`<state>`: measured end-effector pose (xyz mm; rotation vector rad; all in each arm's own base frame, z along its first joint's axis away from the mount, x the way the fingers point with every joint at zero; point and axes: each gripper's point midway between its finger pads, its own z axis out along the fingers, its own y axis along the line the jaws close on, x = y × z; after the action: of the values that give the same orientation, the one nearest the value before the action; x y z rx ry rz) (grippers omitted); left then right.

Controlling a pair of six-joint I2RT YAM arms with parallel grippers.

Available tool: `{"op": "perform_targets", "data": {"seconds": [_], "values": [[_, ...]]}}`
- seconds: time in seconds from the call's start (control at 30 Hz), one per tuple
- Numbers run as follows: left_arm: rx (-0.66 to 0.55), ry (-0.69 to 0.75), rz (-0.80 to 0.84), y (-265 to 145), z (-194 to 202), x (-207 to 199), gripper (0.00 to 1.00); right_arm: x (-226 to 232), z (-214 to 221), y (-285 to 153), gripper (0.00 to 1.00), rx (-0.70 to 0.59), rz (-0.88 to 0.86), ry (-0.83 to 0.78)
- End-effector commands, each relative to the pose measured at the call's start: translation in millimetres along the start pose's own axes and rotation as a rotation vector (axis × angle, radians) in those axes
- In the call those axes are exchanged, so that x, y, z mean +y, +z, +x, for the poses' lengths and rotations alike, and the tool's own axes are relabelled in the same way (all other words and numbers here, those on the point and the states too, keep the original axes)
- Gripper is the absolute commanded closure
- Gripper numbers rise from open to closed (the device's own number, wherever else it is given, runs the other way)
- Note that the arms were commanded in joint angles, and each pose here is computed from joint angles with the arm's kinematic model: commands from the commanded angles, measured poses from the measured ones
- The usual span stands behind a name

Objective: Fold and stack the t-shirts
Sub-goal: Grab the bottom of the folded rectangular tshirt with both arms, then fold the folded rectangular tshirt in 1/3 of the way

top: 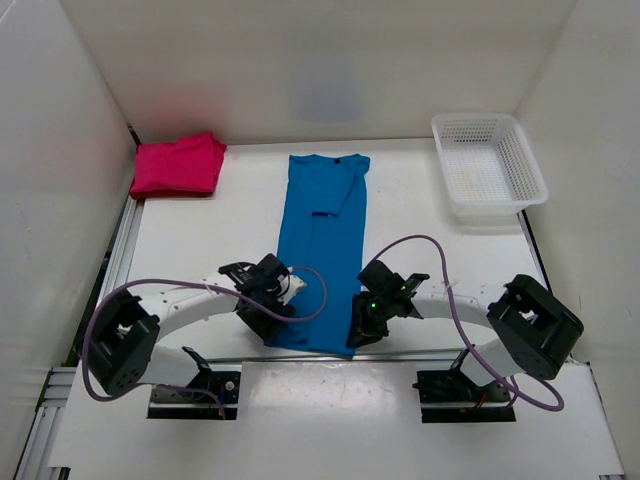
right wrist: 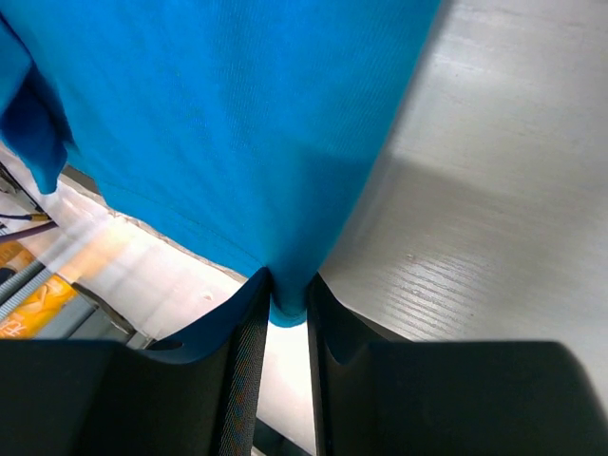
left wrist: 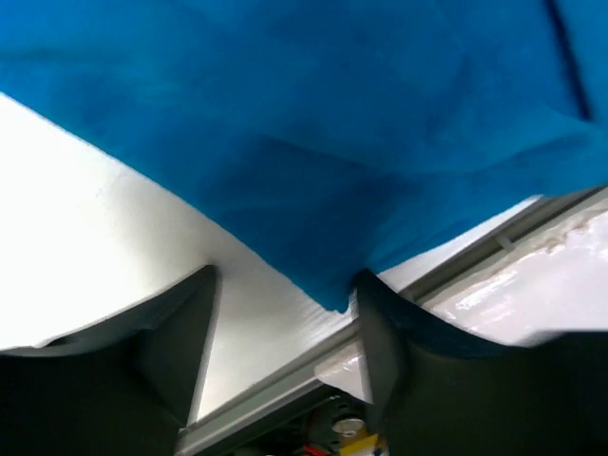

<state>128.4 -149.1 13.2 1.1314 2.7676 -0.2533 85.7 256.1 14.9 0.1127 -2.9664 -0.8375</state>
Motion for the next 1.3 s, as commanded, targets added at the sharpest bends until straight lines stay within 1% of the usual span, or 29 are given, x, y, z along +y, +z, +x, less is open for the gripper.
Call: {"op": "perform_targets", "data": {"seconds": [0.0,0.03,0.07,0.1,0.2,0.27,0.3,0.37,0.4,0.43,0.5,0.63,0.67,0.77,0.8,0.83,0.87,0.93,0.97,1.0,1.03,1.07,1.1,1.13,1.17,1.23,1.27], "values": [[-0.01,0.013,0.03,6.1,-5.4,-6.4,0.35,-26.0,2.0,0.3,0.69,-0.011,0.103,-0.007],[-0.009,0.013,0.051,6.2,-7.6,-10.2,0.42,-24.4,1.3,-1.0,0.69,-0.017,0.097,-0.01],[-0.009,0.023,0.066,6.0,-13.5,-14.6,0.48,-23.3,2.5,-1.2,0.67,-0.01,0.091,-0.01],[-0.007,0.023,0.066,6.4,-15.7,-14.7,0.48,-26.5,4.9,-0.4,0.64,-0.004,0.097,-0.006],[0.006,0.021,0.077,8.5,-13.8,-16.3,0.48,-23.8,5.5,-1.9,0.57,-0.003,0.084,-0.009],[-0.001,0.034,0.099,6.9,-14.5,-22.5,0.48,-25.5,7.1,-2.4,0.56,-0.003,0.084,-0.009],[0.002,0.051,0.102,7.1,-13.8,-26.1,0.52,-24.8,8.3,-2.7,0.55,0.004,0.078,-0.018],[0.007,0.082,0.109,7.5,-12.2,-32.8,0.66,-23.6,9.7,-2.9,0.55,0.012,0.071,-0.018],[0.017,0.081,0.108,9.1,-8.0,-32.4,0.76,-26.8,12.1,-2.1,0.55,0.018,0.078,-0.015],[0.019,0.094,0.102,9.5,-7.4,-33.6,0.9,-25.2,13.9,-2.5,0.56,0.028,0.068,-0.014],[0.019,0.094,0.102,7.6,-6.4,-33.6,0.9,-21.7,14.2,-2.5,0.59,0.033,0.051,-0.018],[0.033,0.101,0.093,6.1,3.0,-33.1,0.9,-13.5,19.1,-2.4,0.72,0.069,0.001,-0.04],[0.033,0.102,0.084,6.2,2.9,-31.5,0.9,-12.5,20.6,-2.9,0.83,0.078,-0.008,-0.052],[0.03,0.102,0.055,-0.1,2.2,-27.0,0.9,-12.0,22.7,-4.8,0.99,0.092,-0.007,-0.059],[0.034,0.102,0.055,-3.1,1.3,-27.3,0.9,-8.0,20.7,-7.8,0.99,0.086,-0.014,-0.074],[0.019,0.103,0.045,-9.9,-7.7,-27.0,0.9,-0.3,12.3,-13.3,0.99,0.048,-0.02,-0.089],[0.053,0.1,0.043,-16.8,-2.5,-27.0,0.9,-1.2,9.8,-18.7,0.99,0.039,-0.004,-0.086],[0.062,0.085,0.031,-29.5,-7.4,-24.2,0.9,15.9,-10.5,-35.3,0.99,-0.034,-0.031,-0.103],[0.049,0.087,0.032,-38.0,-18.6,-25.9,0.9,14.9,-17.0,-42.1,0.99,-0.056,-0.008,-0.086],[0.073,0.068,0.011,-43.5,-17.1,-19.9,0.9,15.1,-30.1,-49.6,0.99,-0.088,-0.004,-0.076],[0.07,0.055,-0.008,-47.8,-22.3,-14.8,0.9,17.6,-40.1,-56.8,0.99,-0.114,0.0,-0.07],[0.053,0.016,-0.015,-54.5,-38.5,-7.1,0.9,31.2,-58.0,-71.5,0.99,-0.165,-0.019,-0.079],[0.05,-0.008,-0.019,-58.3,-45.7,-1.9,0.9,23.2,-70.7,-76.1,0.99,-0.169,0.006,-0.055],[0.054,-0.034,-0.023,-62.0,-51.7,3.9,0.9,24.6,-81.7,-81.6,0.99,-0.186,0.006,-0.056],[0.032,-0.083,-0.044,-65.2,-71.7,19.5,0.9,36.3,-100.6,-93.9,0.99,-0.227,-0.012,-0.075],[0.023,-0.131,-0.063,-68.1,-88.4,35.7,0.9,27.9,-124.8,-97.0,0.99,-0.224,0.022,-0.08],[0.015,-0.177,-0.08,-69.2,-105.8,53.4,0.9,31.3,-150.1,-103.4,0.99,-0.247,0.025,-0.077]]}}
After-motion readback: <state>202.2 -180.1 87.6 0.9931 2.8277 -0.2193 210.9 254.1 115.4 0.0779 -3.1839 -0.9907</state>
